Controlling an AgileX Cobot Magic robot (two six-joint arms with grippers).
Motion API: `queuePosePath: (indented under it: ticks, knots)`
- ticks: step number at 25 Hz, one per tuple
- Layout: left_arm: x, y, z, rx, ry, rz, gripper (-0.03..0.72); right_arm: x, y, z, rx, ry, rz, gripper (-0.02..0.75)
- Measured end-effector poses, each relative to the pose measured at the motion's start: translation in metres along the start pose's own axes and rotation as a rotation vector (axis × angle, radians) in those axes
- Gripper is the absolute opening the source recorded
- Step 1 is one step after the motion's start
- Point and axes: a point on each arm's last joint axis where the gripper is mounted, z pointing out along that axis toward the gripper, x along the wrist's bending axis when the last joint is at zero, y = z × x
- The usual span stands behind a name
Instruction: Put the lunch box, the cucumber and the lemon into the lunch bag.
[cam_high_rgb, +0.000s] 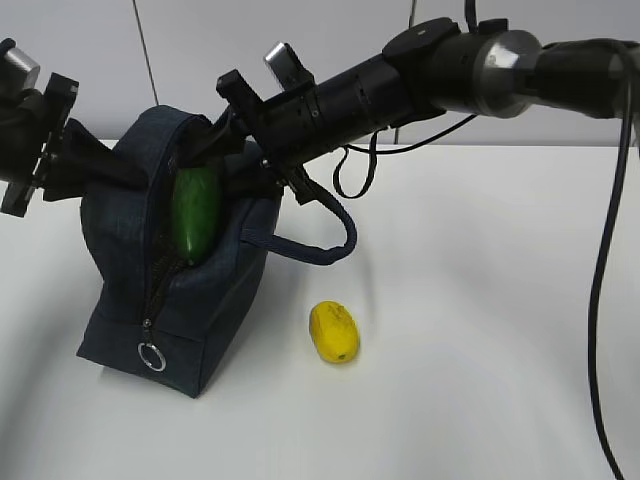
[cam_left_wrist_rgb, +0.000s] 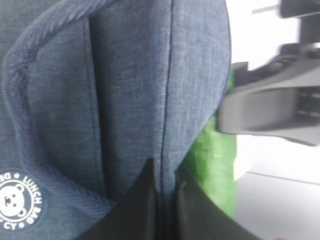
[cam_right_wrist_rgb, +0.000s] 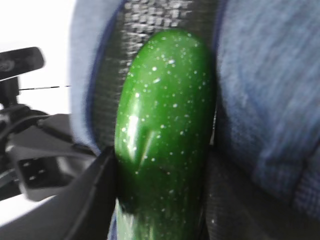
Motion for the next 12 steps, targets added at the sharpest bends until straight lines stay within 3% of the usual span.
queuePosePath:
  ticks: [7, 12]
  knots:
    - [-0.001, 0.0, 0.0, -0.003, -0.01, 0.001, 0.0, -0.014, 0.003, 0.007, -0.009, -0.008, 0.07, 0.394]
    - [-0.001, 0.0, 0.0, -0.005, -0.013, 0.0, 0.0, -0.014, 0.005, 0.008, -0.033, -0.012, 0.075, 0.496]
